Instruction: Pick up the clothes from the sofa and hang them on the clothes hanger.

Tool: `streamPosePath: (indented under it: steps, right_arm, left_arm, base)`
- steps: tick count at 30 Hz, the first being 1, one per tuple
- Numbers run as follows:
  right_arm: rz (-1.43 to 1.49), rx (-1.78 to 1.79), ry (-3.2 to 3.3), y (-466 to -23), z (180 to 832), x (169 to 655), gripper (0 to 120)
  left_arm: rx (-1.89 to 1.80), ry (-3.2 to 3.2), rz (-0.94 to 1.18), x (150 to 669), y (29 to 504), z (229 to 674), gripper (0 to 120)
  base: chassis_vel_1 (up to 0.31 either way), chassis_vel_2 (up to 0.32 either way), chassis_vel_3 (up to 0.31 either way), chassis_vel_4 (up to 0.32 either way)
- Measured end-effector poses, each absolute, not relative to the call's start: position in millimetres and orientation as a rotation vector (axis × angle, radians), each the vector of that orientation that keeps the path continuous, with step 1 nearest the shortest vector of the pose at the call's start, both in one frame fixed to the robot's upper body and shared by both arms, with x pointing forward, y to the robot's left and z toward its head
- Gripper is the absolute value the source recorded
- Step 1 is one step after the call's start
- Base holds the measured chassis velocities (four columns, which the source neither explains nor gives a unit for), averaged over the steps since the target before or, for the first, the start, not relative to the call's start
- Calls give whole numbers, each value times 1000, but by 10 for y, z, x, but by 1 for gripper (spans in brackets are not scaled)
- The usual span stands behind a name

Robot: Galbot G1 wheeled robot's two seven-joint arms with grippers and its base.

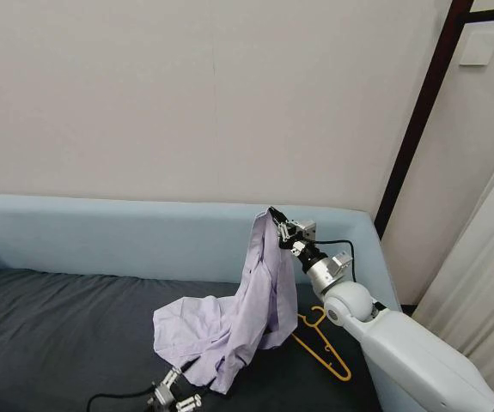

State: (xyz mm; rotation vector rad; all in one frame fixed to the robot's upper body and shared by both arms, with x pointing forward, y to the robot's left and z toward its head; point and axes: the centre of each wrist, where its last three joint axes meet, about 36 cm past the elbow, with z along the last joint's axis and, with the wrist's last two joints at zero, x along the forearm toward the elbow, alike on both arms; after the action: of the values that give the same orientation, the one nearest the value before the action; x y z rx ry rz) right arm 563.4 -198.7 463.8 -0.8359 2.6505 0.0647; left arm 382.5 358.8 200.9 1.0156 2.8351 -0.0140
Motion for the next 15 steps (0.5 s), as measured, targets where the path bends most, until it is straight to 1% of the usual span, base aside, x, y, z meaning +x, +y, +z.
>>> streamPosePath:
  steps: [2,3,4,5,7,8,10,12,13,15]
  right_arm:
    - [61,-838,2648,-2002,4653,5625,0]
    - [60,-839,2646,-2007,4660,5619,0]
    - [59,-839,2645,-2014,4666,5616,0]
    - [59,-839,2645,-2014,4666,5616,0]
    - [57,-844,2643,-2017,4672,5603,0]
    - [57,-844,2643,-2017,4672,5603,0]
    - [56,-851,2640,-2008,4678,5590,0]
    - [57,-857,2635,-1992,4693,5585,0]
    - [57,-857,2635,-1992,4693,5585,0]
    - [62,-862,2631,-1973,4707,5583,0]
  left_arm:
    - [971,2874,-76,4034,3502,1968,97]
    - [951,2901,-113,4142,3426,1927,99]
    - [945,2922,-152,4236,3329,1878,100]
    - [945,2922,-152,4236,3329,1878,100]
    - [949,2970,-258,4404,3115,1784,100]
    - [949,2970,-258,4404,3115,1784,100]
    - [960,2985,-381,4548,2921,1729,100]
    - [958,2987,-458,4636,2836,1696,100]
    - [958,2987,-458,4636,2836,1696,100]
    - [959,2981,-553,4725,2753,1662,100]
  base:
    - [0,0,0,0]
    - [0,0,0,0]
    - [0,0,0,0]
    - [0,0,0,0]
    - [0,0,0,0]
    - [0,0,0,0]
    - [0,0,0,0]
    - [0,0,0,0]
    - [0,0,0,0]
    - [0,0,0,0]
